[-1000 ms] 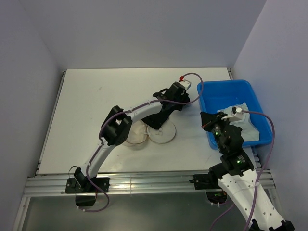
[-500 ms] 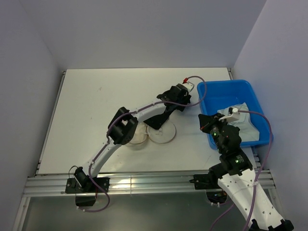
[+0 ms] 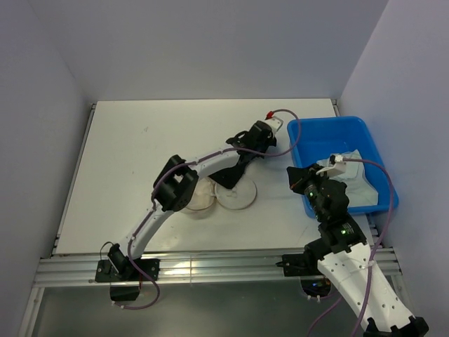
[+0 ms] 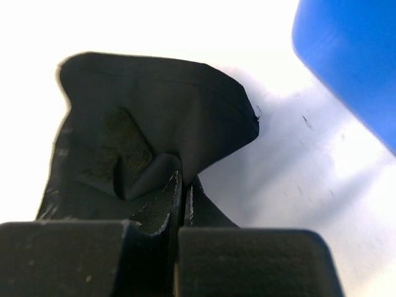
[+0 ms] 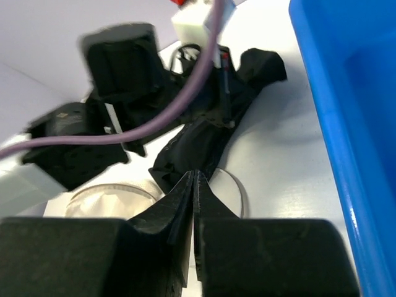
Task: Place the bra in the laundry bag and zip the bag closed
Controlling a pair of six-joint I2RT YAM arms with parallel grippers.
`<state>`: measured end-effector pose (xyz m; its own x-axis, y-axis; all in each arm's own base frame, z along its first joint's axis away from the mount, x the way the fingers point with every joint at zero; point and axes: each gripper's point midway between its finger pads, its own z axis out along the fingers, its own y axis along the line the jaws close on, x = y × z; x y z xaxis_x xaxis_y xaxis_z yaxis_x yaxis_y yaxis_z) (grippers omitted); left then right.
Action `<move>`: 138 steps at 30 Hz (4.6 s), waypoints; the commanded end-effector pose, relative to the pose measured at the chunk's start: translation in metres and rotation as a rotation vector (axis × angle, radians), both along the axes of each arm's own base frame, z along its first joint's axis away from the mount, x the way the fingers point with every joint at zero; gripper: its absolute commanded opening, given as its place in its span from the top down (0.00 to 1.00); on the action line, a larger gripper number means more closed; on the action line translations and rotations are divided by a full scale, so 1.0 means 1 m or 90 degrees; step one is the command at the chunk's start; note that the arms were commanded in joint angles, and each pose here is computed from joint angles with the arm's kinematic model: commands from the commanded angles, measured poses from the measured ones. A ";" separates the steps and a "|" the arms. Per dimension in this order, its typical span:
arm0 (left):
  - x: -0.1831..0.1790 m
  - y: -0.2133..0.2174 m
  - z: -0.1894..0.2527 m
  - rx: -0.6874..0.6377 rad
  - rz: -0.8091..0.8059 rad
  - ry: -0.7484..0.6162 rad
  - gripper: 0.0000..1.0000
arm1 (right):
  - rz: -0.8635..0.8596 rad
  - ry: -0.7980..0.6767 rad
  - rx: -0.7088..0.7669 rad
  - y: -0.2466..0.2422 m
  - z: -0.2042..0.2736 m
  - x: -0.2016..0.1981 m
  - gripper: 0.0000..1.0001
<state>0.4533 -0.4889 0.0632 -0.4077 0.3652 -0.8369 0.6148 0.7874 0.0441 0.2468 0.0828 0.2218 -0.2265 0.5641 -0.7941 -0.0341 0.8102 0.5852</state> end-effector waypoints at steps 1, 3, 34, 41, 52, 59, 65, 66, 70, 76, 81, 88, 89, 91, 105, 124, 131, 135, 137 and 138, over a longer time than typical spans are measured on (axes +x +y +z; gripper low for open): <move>0.001 -0.012 0.136 -0.135 -0.026 -0.112 1.00 | 0.012 -0.025 0.003 0.004 0.009 0.005 0.91; -0.004 -0.011 0.172 -0.173 -0.041 -0.132 1.00 | 0.022 -0.020 0.003 0.008 0.008 0.006 0.84; -0.123 0.061 0.344 -0.626 -0.406 0.066 1.00 | 0.143 -0.070 -0.097 0.044 0.061 0.053 0.23; -0.194 0.104 0.406 -0.731 -0.490 0.043 1.00 | 0.269 -0.199 -0.001 0.040 0.113 0.041 0.13; -0.261 0.131 0.450 -0.841 -0.628 0.138 1.00 | 0.545 -0.369 -0.001 0.087 0.174 -0.021 0.05; -0.279 0.121 0.455 -0.830 -0.614 0.133 1.00 | 0.702 -0.411 -0.012 0.133 0.174 -0.073 0.04; -0.286 0.128 0.462 -0.847 -0.615 0.127 1.00 | 0.705 -0.445 0.003 0.130 0.171 -0.093 0.12; -0.288 0.128 0.462 -0.846 -0.616 0.130 1.00 | 0.691 -0.448 0.006 0.129 0.173 -0.091 0.15; -0.292 0.130 0.462 -0.851 -0.618 0.133 1.00 | 0.689 -0.447 0.035 0.128 0.175 -0.095 0.48; -0.275 0.134 0.450 -0.831 -0.528 0.112 0.91 | 0.666 -0.414 0.133 0.124 0.185 -0.097 1.00; -0.225 0.157 0.405 -0.816 -0.310 0.134 0.38 | 0.647 -0.260 0.192 0.125 0.162 -0.091 1.00; -0.194 0.189 0.315 -0.678 -0.080 0.144 0.11 | 0.597 -0.101 0.141 0.122 0.117 -0.079 1.00; -0.195 0.191 0.309 -0.667 -0.072 0.144 0.11 | 0.600 -0.096 0.138 0.122 0.114 -0.078 1.00; -0.200 0.196 0.293 -0.637 -0.064 0.145 0.12 | 0.593 -0.080 0.119 0.122 0.109 -0.072 1.00; -0.225 0.203 0.270 -0.549 -0.138 0.063 0.15 | 0.713 -0.136 0.032 0.139 0.118 -0.082 1.00; -0.306 0.204 0.329 -0.511 -0.308 -0.113 0.01 | 1.028 -0.328 -0.021 0.181 0.162 -0.156 1.00; -0.334 0.193 0.327 -0.491 -0.398 -0.074 0.01 | 1.057 -0.333 -0.039 0.184 0.170 -0.160 1.00; -0.343 0.193 0.325 -0.490 -0.423 -0.053 0.01 | 1.072 -0.318 -0.050 0.186 0.169 -0.158 1.00; -0.347 0.192 0.322 -0.488 -0.436 -0.043 0.01 | 1.081 -0.302 -0.047 0.188 0.167 -0.157 1.00; -0.348 0.191 0.321 -0.489 -0.442 -0.036 0.01 | 1.080 -0.300 -0.055 0.190 0.165 -0.155 1.00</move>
<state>0.1244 -0.2975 0.3753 -0.2742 -0.1575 -0.9487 0.9362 0.1816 -0.3008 0.0910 0.2700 0.3784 -0.2800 -0.0746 -0.9571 -0.9213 -0.2593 0.2898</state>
